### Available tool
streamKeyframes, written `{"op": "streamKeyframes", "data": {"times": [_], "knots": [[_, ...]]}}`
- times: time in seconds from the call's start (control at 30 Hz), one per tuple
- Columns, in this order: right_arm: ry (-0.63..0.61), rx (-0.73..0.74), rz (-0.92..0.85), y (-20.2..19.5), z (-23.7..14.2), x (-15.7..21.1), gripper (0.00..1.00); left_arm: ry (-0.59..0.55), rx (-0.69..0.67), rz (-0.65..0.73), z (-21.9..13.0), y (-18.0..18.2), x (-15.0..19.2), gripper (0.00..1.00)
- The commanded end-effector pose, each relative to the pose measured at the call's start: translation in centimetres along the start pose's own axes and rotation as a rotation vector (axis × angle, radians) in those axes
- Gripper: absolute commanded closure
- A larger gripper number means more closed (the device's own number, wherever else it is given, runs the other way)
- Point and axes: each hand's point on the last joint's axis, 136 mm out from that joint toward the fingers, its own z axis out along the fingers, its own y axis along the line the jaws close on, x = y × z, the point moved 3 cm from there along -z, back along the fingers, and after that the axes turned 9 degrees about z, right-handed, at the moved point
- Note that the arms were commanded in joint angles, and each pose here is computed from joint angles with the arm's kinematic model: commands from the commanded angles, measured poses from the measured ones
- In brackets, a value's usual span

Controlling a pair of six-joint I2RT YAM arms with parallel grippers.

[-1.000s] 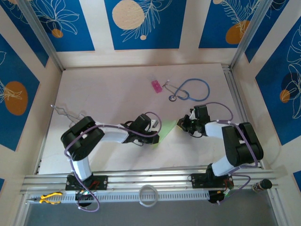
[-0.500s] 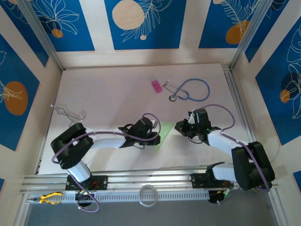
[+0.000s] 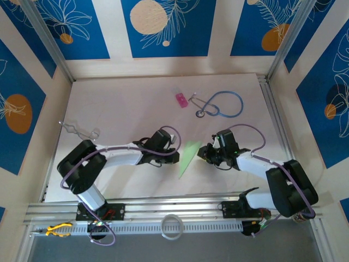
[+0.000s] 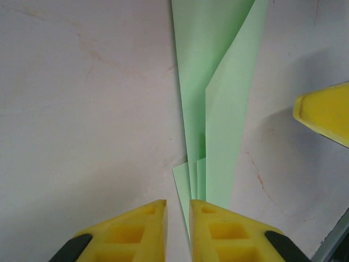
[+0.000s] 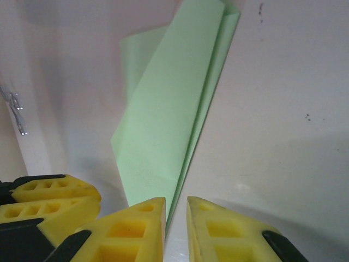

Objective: Fold a paper plane with a square sheet of paper (pick it up from the middle)
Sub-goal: Fold the wing for the fifth time at the center of the table, then turn over a paper plane at the center of the table.

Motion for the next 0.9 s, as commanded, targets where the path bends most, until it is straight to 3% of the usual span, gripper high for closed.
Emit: {"op": "streamKeyframes", "data": {"times": [0.0, 0.37, 0.87], "knots": [[0.015, -0.008, -0.009, 0.8, 0.4, 0.0, 0.81, 0.038, 0.037, 0.02, 0.4, -0.5, -0.3, 0.81], [0.049, 0.008, -0.006, 0.7, 1.4, 0.4, 0.81, 0.062, -0.034, 0.034, 1.3, 0.5, -0.8, 0.77], [0.078, 0.021, -0.001, 0.4, 2.4, 0.6, 0.81, 0.074, 0.053, 0.059, 2.5, -0.6, -1.2, 0.7]]}}
